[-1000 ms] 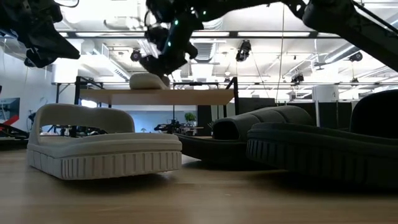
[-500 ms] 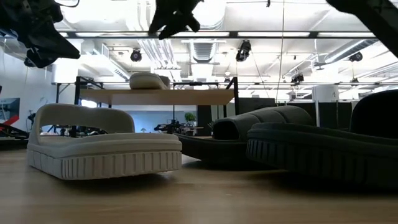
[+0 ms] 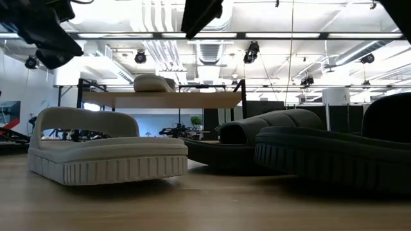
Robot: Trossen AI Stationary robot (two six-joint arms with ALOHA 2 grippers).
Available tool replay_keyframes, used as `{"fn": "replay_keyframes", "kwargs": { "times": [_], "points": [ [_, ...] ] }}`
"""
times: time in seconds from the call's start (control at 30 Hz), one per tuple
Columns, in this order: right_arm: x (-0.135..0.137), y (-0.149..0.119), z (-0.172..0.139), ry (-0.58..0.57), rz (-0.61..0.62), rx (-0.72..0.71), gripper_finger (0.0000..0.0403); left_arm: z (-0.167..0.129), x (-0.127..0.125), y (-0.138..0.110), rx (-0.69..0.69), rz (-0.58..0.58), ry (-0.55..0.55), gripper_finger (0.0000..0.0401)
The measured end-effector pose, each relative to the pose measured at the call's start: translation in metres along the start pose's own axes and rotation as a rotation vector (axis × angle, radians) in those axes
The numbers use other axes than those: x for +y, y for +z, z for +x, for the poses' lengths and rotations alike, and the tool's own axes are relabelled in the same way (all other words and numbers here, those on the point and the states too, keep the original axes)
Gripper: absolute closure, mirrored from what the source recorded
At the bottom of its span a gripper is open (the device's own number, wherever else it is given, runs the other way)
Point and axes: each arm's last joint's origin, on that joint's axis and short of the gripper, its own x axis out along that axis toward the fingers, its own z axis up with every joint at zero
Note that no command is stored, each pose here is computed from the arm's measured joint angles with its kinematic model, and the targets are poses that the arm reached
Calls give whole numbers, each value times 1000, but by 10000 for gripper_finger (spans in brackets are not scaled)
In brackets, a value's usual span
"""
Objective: Pick and place slides into the shelf
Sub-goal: Put the gray slides on the shelf
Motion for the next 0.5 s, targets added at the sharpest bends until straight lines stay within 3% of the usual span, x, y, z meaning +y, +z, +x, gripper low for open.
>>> {"fn": "replay_keyframes", "kwargs": {
  "times": [0.17, 0.3, 0.5],
  "points": [
    [35, -19, -20, -95, -19, 52, 209, 13, -10, 11, 83, 117, 4, 395],
    [81, -31, -25, -170, -98, -12, 209, 20, -16, 13, 149, 180, -55, 393],
    [133, -54, 4, -235, -208, -34, 209, 19, -23, 8, 182, 213, -97, 393]
  ]
}}
